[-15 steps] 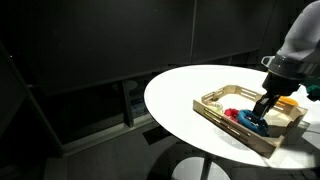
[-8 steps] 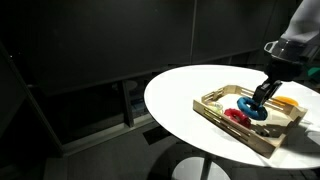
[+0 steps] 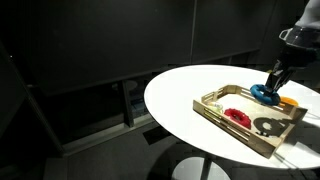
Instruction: Pick up the blue ring and put it on the table
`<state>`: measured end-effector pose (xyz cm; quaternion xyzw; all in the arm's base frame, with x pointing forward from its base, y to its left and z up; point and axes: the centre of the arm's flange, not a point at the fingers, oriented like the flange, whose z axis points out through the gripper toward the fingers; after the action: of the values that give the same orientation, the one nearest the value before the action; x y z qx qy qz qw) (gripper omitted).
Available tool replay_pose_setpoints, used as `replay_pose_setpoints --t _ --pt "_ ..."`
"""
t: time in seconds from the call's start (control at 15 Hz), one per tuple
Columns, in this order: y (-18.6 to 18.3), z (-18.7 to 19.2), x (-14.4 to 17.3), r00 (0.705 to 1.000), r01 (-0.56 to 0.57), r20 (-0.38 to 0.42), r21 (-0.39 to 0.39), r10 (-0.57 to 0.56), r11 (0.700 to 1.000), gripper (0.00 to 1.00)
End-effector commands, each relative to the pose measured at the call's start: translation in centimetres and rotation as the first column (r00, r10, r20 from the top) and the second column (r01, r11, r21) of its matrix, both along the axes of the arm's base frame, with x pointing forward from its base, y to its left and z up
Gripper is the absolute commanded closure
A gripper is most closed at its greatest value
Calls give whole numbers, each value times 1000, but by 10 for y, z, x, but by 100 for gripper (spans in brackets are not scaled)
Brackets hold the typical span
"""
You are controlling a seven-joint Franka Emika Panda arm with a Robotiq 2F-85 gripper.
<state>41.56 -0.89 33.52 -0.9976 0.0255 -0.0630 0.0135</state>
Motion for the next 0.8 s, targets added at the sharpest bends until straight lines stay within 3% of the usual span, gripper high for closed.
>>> replay_pose_setpoints --t 0.0,0.73 --pt "-32 16 -9 997 73 -9 -48 -73 996 89" --pt "-130 13 -41 957 275 -50 -177 -287 945 89"
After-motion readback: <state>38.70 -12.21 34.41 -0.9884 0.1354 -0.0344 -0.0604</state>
